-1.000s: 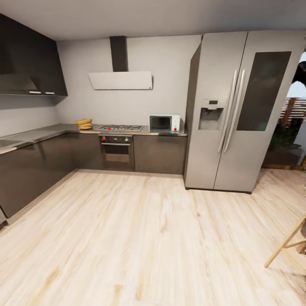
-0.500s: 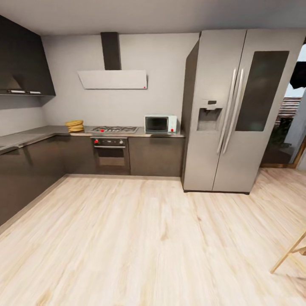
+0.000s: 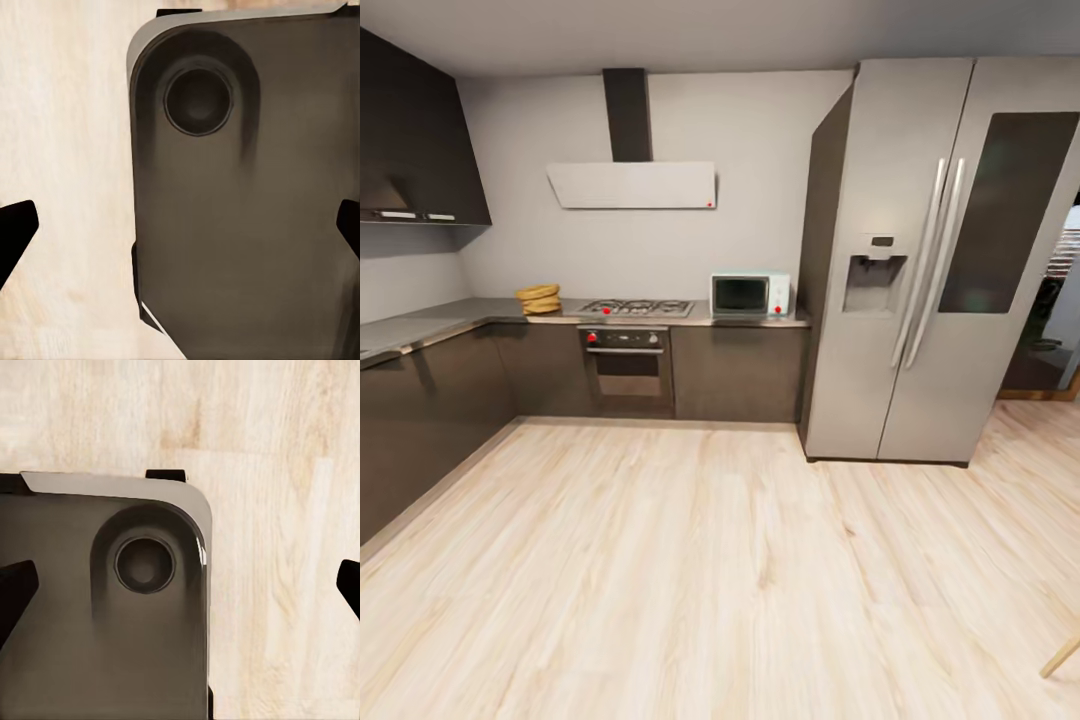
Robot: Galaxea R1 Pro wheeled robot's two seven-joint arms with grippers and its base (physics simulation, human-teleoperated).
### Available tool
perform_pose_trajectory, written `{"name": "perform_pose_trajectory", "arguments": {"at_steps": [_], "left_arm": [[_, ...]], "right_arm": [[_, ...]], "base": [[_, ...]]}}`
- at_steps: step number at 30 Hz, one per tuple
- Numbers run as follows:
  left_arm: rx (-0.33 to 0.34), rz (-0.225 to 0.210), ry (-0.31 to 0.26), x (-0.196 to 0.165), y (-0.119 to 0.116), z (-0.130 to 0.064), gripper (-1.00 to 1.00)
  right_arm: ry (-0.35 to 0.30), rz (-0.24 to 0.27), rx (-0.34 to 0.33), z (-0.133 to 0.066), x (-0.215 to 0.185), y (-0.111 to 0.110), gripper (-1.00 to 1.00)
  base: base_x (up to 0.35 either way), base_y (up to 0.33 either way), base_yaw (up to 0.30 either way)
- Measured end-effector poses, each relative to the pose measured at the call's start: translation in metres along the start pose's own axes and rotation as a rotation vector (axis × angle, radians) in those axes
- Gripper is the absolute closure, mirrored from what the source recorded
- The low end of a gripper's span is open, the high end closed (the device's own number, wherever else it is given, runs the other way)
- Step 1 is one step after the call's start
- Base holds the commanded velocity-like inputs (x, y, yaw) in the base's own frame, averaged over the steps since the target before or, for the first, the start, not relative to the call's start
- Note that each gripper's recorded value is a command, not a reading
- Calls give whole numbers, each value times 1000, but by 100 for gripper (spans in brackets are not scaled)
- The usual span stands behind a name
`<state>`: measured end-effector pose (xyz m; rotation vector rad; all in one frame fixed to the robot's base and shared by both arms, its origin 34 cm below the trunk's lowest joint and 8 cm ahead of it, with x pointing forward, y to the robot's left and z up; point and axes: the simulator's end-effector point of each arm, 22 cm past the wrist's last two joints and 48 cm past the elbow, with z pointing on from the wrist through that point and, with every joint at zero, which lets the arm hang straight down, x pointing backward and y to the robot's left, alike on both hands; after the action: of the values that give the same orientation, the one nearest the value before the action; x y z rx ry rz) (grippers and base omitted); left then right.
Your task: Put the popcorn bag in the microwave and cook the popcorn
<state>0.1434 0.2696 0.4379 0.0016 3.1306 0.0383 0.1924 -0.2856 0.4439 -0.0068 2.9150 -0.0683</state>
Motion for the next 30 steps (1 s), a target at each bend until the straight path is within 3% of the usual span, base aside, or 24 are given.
{"name": "perform_pose_trajectory", "arguments": {"at_steps": [16, 30], "left_arm": [[-2, 0, 0, 0, 1, 0, -100], [-4, 0, 0, 0, 3, 0, -100]], "right_arm": [[0, -2, 0, 0, 0, 0, -100], [0, -2, -1, 0, 0, 0, -100]], "base": [[271, 184, -75], [328, 18, -94]]}}
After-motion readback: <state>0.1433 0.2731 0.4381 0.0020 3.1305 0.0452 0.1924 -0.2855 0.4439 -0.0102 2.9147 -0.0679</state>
